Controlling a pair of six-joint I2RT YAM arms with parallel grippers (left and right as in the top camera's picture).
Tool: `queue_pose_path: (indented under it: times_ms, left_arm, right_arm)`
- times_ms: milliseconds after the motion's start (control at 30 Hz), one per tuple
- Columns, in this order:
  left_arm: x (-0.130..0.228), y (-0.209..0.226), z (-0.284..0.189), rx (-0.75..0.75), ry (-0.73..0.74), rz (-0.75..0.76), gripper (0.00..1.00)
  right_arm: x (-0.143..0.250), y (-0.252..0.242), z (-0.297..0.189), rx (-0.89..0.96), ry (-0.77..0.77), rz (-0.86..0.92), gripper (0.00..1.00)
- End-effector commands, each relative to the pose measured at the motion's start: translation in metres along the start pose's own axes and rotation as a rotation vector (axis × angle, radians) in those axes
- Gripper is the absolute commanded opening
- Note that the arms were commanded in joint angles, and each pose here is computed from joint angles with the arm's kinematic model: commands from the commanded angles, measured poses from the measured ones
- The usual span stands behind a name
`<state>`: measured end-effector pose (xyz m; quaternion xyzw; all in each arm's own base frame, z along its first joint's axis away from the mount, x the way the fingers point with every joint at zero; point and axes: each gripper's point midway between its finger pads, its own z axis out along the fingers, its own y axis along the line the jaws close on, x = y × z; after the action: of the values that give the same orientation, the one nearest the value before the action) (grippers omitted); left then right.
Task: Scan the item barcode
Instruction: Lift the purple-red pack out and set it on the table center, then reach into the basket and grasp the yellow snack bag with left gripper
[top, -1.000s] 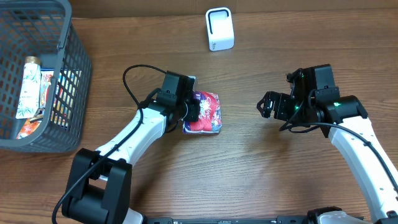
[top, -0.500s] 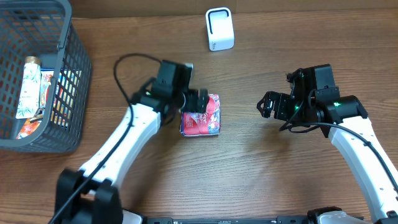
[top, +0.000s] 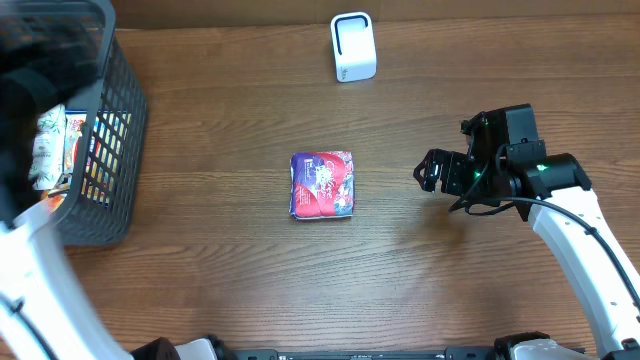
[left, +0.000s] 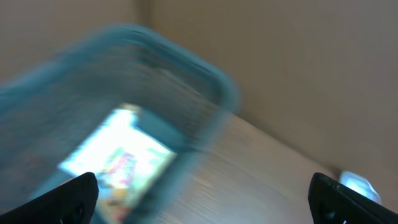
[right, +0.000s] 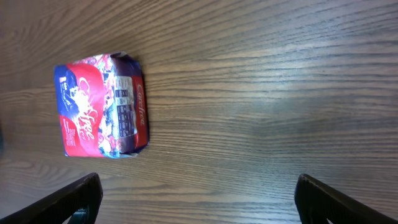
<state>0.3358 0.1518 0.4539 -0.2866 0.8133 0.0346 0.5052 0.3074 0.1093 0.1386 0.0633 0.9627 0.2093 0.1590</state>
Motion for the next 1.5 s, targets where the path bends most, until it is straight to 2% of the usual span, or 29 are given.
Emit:
queue_pose_path:
  times_ms: [0,33,67,133,233,600,800,1000,1167,1200,1267,1467]
  left_arm:
    - [-0.016,0.058,-0.009,-0.102,-0.034,-0.052,1.0]
    - [-0.023,0.087,-0.004,-0.135,-0.047,-0.082,1.0]
    - [-0.026,0.099,0.0,-0.149,-0.05,-0.087,1.0]
    - [-0.028,0.114,0.014,-0.175,-0.044,-0.083,1.0]
    - [-0.019,0.127,0.051,-0.183,0.028,0.007,1.0]
    - [0.094,0.15,0.199,-0.09,0.477,0.248,1.0]
    - [0.158,0.155,0.244,-0.039,0.668,0.293,1.0]
    - [0.225,0.166,0.278,-0.061,0.859,0.303,1.0]
    - [0.258,0.171,0.292,-0.06,0.943,0.3,0.99]
    - [0.263,0.173,0.294,-0.064,0.955,0.301,0.97]
    - [0.269,0.177,0.296,-0.077,0.971,0.306,0.86]
    - [0.271,0.179,0.3,-0.078,0.968,0.306,0.32]
  right_arm:
    - [-0.004,0.001,-0.006,0.016,-0.02,-0.032,1.0]
    - [-0.002,-0.003,-0.006,0.034,-0.015,-0.029,1.0]
    - [-0.001,-0.005,-0.006,0.043,-0.012,-0.027,1.0]
    - [0.0,-0.006,-0.006,0.052,-0.008,-0.025,1.0]
    - [0.001,-0.009,-0.006,0.064,-0.004,-0.022,1.0]
    - [0.001,-0.01,-0.006,0.072,-0.004,-0.022,1.0]
    - [0.0,-0.01,-0.006,0.07,-0.008,-0.023,1.0]
    - [-0.001,-0.009,-0.006,0.068,-0.015,-0.025,1.0]
    - [-0.004,-0.008,-0.006,0.064,-0.023,-0.027,1.0]
    - [-0.004,-0.008,-0.006,0.064,-0.023,-0.027,1.0]
    - [-0.004,-0.008,-0.006,0.064,-0.024,-0.027,1.0]
    - [-0.006,-0.007,-0.006,0.059,-0.035,-0.027,1.0]
